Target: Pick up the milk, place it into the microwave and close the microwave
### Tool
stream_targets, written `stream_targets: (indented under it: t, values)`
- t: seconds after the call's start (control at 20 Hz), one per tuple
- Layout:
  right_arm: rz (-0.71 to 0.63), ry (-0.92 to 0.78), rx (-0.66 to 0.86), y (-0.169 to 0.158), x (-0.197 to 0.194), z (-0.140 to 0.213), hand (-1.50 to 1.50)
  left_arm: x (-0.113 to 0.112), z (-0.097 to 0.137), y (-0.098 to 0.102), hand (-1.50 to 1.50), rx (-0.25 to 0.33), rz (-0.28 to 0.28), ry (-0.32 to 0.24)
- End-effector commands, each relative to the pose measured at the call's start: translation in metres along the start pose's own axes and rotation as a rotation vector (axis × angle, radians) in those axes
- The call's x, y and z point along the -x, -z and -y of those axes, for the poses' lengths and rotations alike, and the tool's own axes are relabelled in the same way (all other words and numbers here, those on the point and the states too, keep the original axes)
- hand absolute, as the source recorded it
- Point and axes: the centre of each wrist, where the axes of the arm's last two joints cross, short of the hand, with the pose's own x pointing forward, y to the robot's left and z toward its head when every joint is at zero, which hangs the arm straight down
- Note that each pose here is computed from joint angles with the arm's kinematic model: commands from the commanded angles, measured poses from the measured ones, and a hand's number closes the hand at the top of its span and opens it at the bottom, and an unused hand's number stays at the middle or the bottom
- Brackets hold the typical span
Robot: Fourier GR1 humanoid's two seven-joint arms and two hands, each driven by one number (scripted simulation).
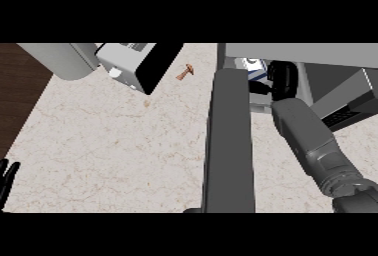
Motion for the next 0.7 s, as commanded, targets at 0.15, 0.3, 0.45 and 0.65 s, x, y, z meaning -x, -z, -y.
stream_targets:
  t: [0.15, 0.3, 0.45, 0.65]
  values:
    - [-0.033, -0.088, 0.039, -0.010, 0.030, 0.020, 1.50, 0.001, -0.004, 0.004, -1.50, 0.023, 0.004, -0.003]
    - [-0.045, -0.099, 0.040, -0.002, 0.029, 0.027, 1.50, 0.003, 0.003, 0.009, -1.50, 0.022, -0.003, -0.012]
    - [-0.087, -0.121, 0.070, -0.002, 0.042, 0.041, 1.50, 0.006, 0.001, 0.010, -1.50, 0.026, -0.006, -0.019]
    - [-0.080, -0.153, 0.040, -0.006, 0.040, 0.035, 1.50, 0.007, -0.001, 0.017, -1.50, 0.035, -0.011, -0.026]
